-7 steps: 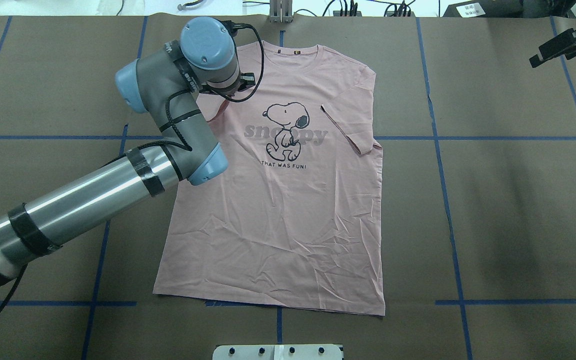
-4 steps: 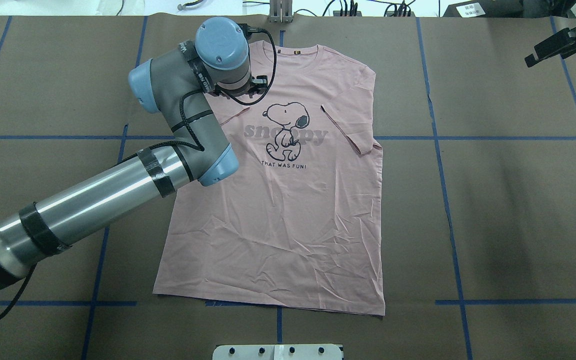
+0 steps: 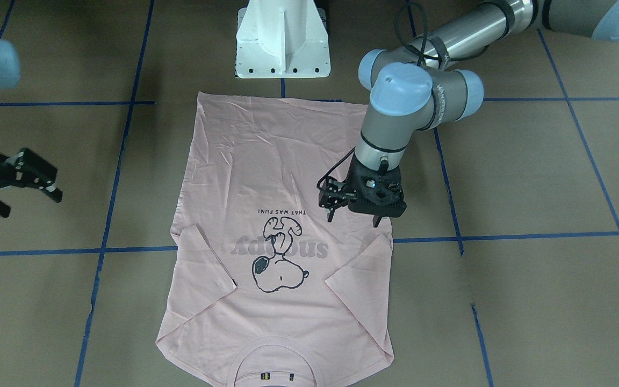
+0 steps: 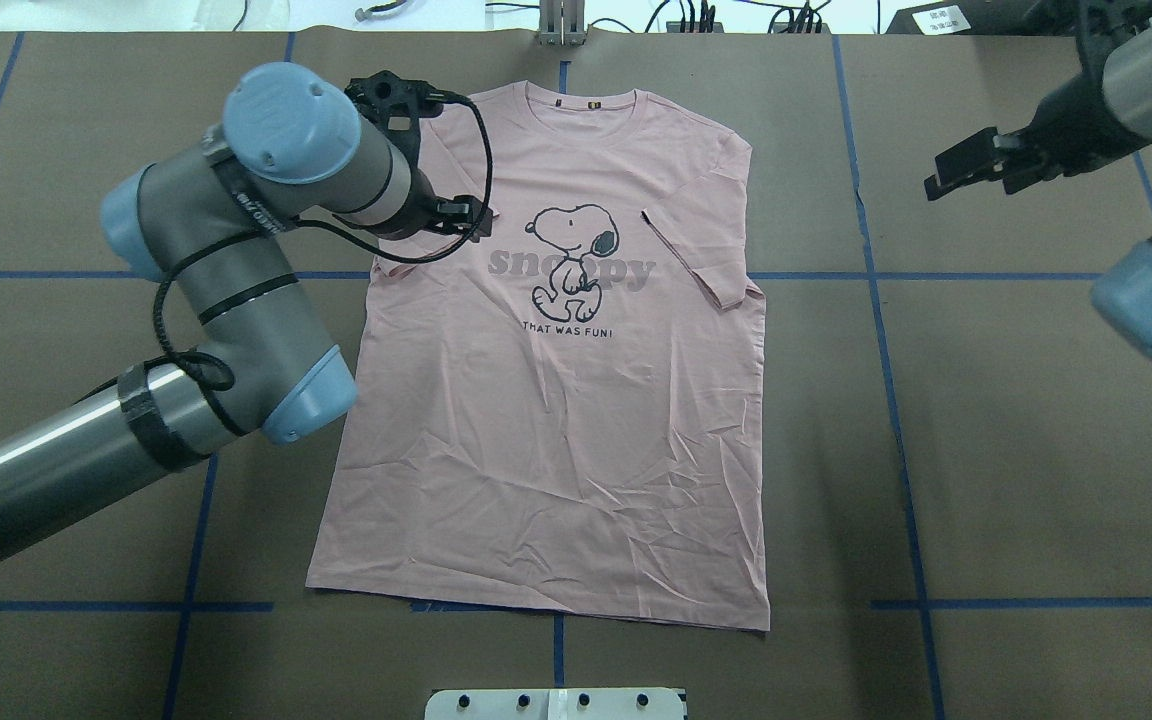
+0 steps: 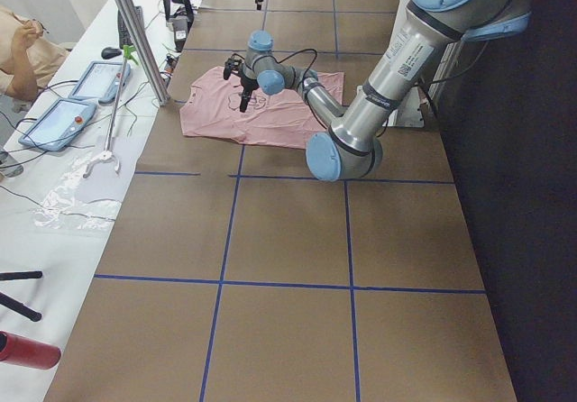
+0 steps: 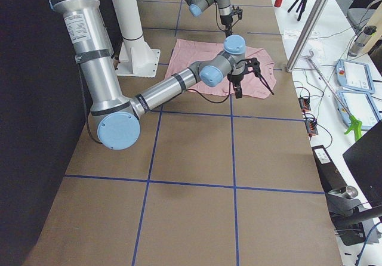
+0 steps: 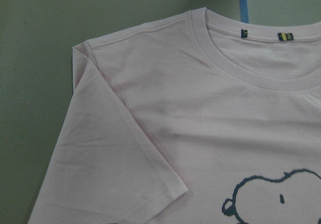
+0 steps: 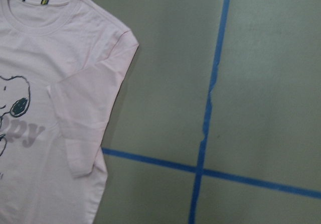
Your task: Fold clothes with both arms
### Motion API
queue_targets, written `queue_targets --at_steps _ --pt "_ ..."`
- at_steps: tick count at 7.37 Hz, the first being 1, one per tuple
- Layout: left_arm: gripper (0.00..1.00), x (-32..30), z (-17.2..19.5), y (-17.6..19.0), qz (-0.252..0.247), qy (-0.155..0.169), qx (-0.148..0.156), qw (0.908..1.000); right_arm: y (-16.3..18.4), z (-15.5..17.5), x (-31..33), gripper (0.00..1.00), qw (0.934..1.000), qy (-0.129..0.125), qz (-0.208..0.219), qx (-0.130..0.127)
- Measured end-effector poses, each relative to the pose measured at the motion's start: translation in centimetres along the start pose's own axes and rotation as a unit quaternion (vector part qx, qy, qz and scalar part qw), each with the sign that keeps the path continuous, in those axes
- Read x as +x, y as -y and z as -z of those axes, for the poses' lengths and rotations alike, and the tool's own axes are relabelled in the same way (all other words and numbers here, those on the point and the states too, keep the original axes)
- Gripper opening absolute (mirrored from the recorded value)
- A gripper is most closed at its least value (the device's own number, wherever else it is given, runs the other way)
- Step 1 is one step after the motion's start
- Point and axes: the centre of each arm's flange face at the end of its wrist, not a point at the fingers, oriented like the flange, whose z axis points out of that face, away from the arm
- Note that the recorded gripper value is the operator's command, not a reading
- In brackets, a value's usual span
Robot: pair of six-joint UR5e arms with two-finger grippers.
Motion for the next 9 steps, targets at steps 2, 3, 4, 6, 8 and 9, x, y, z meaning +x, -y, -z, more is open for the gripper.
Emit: queue_targets --at_steps 2,3,4,6,8,9 --pt "1.00 -1.9 3.6 -5.4 -0.015 -0.031 -0.008 0.9994 -10.1 -2.0 -8.3 1.00 0.9982 0.000 -0.059 -0.003" --pt "1.00 -2.5 4.8 -8.5 -0.011 -0.042 -0.016 0.9989 -15.5 -3.4 -12.2 1.00 0.9964 -0.005 -0.085 0.000" --pt "1.00 -2.8 5.6 -11.9 -0.002 -0.049 -0.027 0.9984 -20.4 -4.8 -15.3 0.99 0.9941 -0.008 -0.108 0.005" --pt "0.74 -3.9 5.5 -18.9 0.019 -0.044 -0.037 0.9982 -28.6 -6.7 -19.2 0.97 0.9903 -0.013 -0.138 0.012" --pt "0.72 -8.0 4.1 -24.5 0.041 -0.039 -0.051 0.9971 -32.2 -7.2 -20.1 0.96 0.9890 -0.021 -0.146 0.006" --pt "0.69 -9.8 3.7 -26.4 0.044 -0.034 -0.056 0.9969 -32.8 -7.4 -20.1 0.96 0.9884 -0.027 -0.149 0.005"
